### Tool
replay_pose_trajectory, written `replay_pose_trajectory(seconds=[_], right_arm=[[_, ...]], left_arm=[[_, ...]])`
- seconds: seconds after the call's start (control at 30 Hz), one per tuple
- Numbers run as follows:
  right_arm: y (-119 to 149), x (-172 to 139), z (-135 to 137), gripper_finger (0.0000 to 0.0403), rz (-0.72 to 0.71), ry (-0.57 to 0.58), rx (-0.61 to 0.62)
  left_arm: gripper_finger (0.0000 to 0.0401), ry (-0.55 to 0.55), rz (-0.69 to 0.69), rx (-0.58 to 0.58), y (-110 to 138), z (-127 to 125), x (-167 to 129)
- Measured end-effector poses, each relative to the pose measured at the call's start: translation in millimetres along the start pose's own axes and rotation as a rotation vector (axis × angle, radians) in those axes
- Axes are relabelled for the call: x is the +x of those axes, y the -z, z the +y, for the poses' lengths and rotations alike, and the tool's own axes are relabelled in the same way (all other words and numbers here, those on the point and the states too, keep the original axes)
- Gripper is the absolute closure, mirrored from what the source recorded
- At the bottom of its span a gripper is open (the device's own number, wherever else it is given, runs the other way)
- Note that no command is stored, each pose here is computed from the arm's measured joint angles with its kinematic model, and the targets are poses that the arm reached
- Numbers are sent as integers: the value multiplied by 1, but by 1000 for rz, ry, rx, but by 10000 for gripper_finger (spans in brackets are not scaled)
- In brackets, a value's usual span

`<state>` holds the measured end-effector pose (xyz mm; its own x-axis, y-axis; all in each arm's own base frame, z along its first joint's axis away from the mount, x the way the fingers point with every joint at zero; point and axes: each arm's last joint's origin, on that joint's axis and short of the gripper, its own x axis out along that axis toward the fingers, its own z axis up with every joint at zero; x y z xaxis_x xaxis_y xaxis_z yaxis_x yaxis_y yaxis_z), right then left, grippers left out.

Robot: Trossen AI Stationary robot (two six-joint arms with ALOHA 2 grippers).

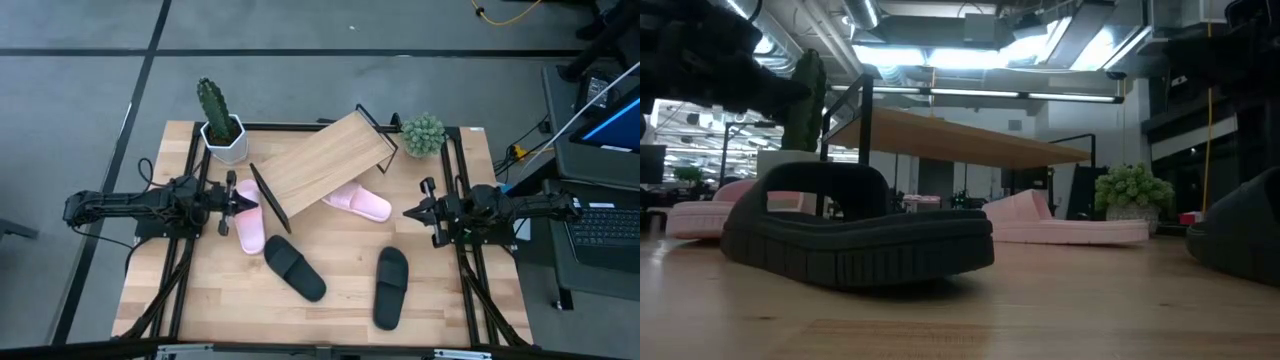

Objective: Pick and place slides into the shelf
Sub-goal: Put the right pink slides on the shelf

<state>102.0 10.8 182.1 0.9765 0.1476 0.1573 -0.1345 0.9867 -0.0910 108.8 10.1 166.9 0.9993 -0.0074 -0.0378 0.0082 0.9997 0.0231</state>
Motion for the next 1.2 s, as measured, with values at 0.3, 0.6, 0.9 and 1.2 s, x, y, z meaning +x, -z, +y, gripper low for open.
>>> replay_pose_trajectory(seconds=[0.3, 0.6, 0.9, 1.2], right_arm=[[-2, 0, -1, 399, -15, 36, 11], [-14, 5, -4, 401, 1, 69, 47], [-43, 36, -9, 401, 166, 86, -40], [-50, 64, -11, 396, 290, 70, -83]], left_arm=[[401, 102, -161, 27, -16, -3, -1], [401, 1, -78, -82, -24, 0, -2], [401, 5, 81, 15, -58, -2, 4], [401, 35, 142, 41, -55, -5, 7]])
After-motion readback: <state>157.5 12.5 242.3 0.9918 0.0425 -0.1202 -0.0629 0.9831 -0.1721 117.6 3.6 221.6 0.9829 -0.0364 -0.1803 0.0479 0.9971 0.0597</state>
